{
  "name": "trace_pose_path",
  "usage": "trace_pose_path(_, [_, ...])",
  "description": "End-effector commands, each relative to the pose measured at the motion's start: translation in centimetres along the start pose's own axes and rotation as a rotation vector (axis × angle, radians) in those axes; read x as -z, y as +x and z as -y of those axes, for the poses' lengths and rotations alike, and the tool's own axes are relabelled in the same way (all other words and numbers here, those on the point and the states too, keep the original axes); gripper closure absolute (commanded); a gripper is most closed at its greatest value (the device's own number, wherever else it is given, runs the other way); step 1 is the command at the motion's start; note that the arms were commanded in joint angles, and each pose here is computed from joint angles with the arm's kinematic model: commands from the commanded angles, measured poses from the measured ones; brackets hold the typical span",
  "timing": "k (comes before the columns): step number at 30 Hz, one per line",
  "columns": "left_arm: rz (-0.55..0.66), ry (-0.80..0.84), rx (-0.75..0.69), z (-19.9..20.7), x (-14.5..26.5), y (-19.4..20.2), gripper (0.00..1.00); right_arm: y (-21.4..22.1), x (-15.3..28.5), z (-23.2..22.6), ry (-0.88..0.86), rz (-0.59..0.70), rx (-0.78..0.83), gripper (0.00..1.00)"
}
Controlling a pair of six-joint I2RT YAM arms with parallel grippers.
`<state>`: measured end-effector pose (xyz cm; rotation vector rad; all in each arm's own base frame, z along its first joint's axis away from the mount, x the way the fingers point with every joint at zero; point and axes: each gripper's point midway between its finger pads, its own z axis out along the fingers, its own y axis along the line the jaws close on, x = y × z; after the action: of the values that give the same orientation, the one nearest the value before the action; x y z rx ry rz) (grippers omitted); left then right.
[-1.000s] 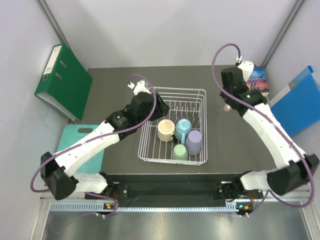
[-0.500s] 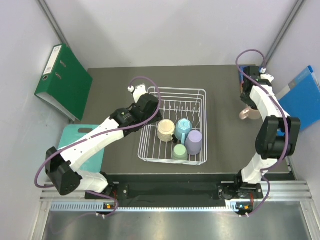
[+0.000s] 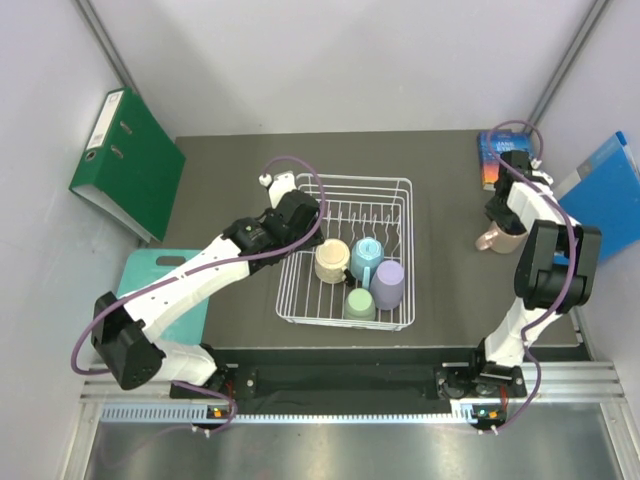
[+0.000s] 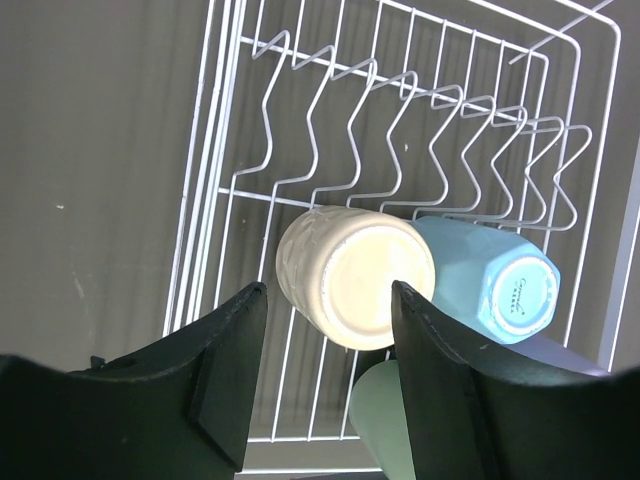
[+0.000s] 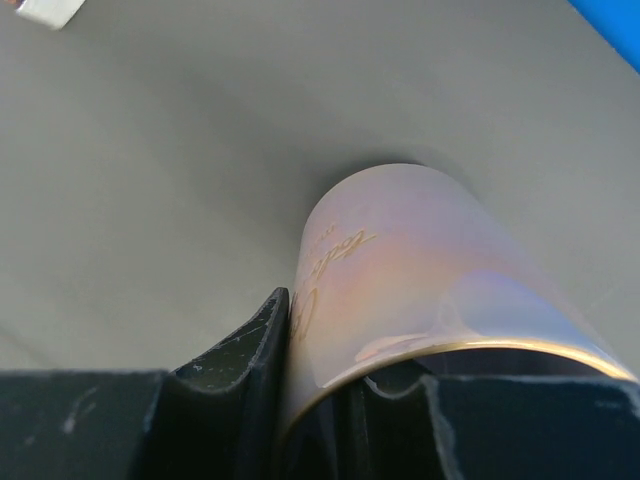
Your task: Unload the cups from the dish rack
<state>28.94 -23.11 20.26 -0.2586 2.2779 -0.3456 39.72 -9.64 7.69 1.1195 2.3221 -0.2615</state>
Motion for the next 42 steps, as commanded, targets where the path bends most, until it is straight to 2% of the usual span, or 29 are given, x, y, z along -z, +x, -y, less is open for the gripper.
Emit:
trace_pose_path(1, [-0.015,-0.013,-0.011,-0.4,-0.5,0.6,0.43,-4.6,1.0,-2.4,-0.056,0.111,-0.04,1.0])
trace_pose_path(8, [-0.029,-0.028,0.0,-0.5,-1.0,1.2,0.43,-4.6,-0.3,-2.9,-0.055,0.087,-0.022,0.98])
trace_pose_path(9, [-0.031,-0.027,0.001,-0.5,-1.0,1.2,0.43,-4.6,-0.4,-3.0,-0.06,0.079,-0.02,0.9])
trace_pose_path(10, [-0.031,-0.03,0.0,-0.5,-1.0,1.2,0.42,-4.5,-0.2,-3.3,-0.075,0.074,-0.019,0.75])
trace_pose_path(11, [-0.026,-0.029,0.0,-0.4,-1.0,1.0,0.42,-4.7,0.1,-3.5,-0.091,0.082,-0.024,0.67])
trace_pose_path(14, [-0.015,-0.032,-0.01,-0.5,-0.9,0.8,0.41,-5.1,1.1,-3.8,-0.127,0.096,-0.039,0.45])
trace_pose_path(16, [-0.002,-0.037,-0.01,-0.6,-0.9,0.5,0.4,-5.3,1.6,-4.2,-0.148,0.095,-0.049,0.38])
trace_pose_path(24, [0.036,-0.039,-0.008,-0.7,-0.2,-0.6,0.39,-7.8,6.7,-6.2,-0.248,0.157,-0.105,0.29])
trace_pose_path(31, [0.088,-0.046,-0.041,-0.9,0.4,-2.1,0.29,-10.6,14.8,-8.2,-0.372,0.269,-0.13,0.16])
trace_pose_path(32, [0.091,-0.044,-0.05,-0.7,0.5,-2.3,0.25,-10.9,16.4,-8.2,-0.397,0.289,-0.133,0.15])
trace_pose_path(34, [0.083,-0.038,-0.065,-0.5,0.5,-2.3,0.2,-10.4,18.2,-8.5,-0.434,0.308,-0.109,0.13])
trace_pose_path(35, [0.08,-0.031,-0.076,-0.4,0.5,-2.4,0.15,-10.3,20.1,-8.5,-0.471,0.332,-0.1,0.13])
trace_pose_path(36, [0.073,-0.026,-0.084,-0.2,0.4,-2.2,0.13,-8.7,21.2,-9.7,-0.515,0.33,-0.058,0.12])
trace_pose_path(37, [0.059,-0.012,-0.092,0.1,0.4,-2.0,0.01,-8.0,22.1,-9.9,-0.538,0.342,-0.019,0.12])
trace_pose_path(38, [0.054,0.001,-0.104,0.3,0.2,-1.8,0.01,-7.6,24.4,-9.8,-0.59,0.374,-0.004,0.12])
trace_pose_path(39, [0.043,0.021,-0.116,0.6,0.0,-1.5,0.05,-5.5,25.3,-11.0,-0.643,0.376,0.05,0.12])
trace_pose_path(41, [0.039,0.047,-0.129,0.8,-0.6,-0.9,0.11,-4.4,28.9,-10.5,-0.739,0.455,0.1,0.12])
trace_pose_path(42, [0.044,0.048,-0.127,0.8,-0.9,-0.8,0.11,-2.4,29.5,-11.2,-0.791,0.465,0.141,0.12])
